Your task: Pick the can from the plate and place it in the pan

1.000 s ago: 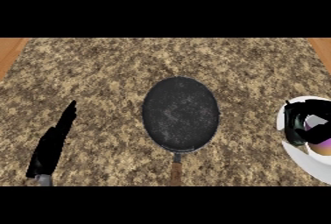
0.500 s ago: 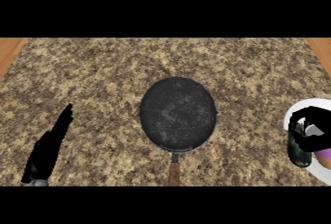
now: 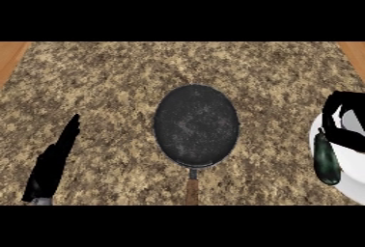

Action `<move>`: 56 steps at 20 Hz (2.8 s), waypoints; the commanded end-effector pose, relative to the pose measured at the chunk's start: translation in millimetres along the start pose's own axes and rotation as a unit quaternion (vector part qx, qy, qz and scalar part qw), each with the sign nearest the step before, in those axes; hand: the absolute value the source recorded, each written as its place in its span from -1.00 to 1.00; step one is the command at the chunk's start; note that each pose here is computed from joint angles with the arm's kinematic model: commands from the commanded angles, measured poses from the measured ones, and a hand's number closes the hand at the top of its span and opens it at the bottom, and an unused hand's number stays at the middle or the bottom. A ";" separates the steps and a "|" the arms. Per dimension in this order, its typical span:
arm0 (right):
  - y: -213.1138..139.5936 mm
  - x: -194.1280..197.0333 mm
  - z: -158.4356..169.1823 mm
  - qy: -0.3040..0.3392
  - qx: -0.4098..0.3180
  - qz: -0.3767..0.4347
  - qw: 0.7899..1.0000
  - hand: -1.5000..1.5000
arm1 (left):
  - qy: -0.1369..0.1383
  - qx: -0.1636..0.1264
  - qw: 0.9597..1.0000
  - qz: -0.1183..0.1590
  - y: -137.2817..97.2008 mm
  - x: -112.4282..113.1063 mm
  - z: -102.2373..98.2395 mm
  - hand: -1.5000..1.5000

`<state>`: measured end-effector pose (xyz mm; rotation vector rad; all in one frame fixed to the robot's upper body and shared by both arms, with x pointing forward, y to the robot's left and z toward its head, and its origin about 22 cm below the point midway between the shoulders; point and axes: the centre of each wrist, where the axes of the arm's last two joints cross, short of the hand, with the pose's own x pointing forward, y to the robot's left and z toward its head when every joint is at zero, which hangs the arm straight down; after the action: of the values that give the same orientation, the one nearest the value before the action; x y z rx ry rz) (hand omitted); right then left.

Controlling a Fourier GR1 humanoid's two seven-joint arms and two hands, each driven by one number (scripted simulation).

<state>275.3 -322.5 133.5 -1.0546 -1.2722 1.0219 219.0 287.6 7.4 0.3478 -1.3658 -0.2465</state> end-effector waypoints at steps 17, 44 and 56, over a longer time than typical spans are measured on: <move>35.9 190.2 -72.5 -0.103 -0.012 -0.150 0.983 1.00 | -0.011 -0.016 1.000 -0.005 -2.1 6.1 -7.3 0.00; 139.1 212.3 -121.9 -0.031 0.078 -0.407 0.910 -1.00 | -0.030 -0.034 0.999 0.002 -9.4 14.6 -16.9 0.00; 102.3 147.7 -150.3 0.080 -0.082 -0.515 0.850 -1.00 | -0.011 -0.003 1.000 -0.010 -20.1 11.2 -17.3 0.00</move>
<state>420.0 -127.6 51.9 -0.3830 -1.5054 0.0991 231.4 273.9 9.0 0.3295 -1.3958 -0.2821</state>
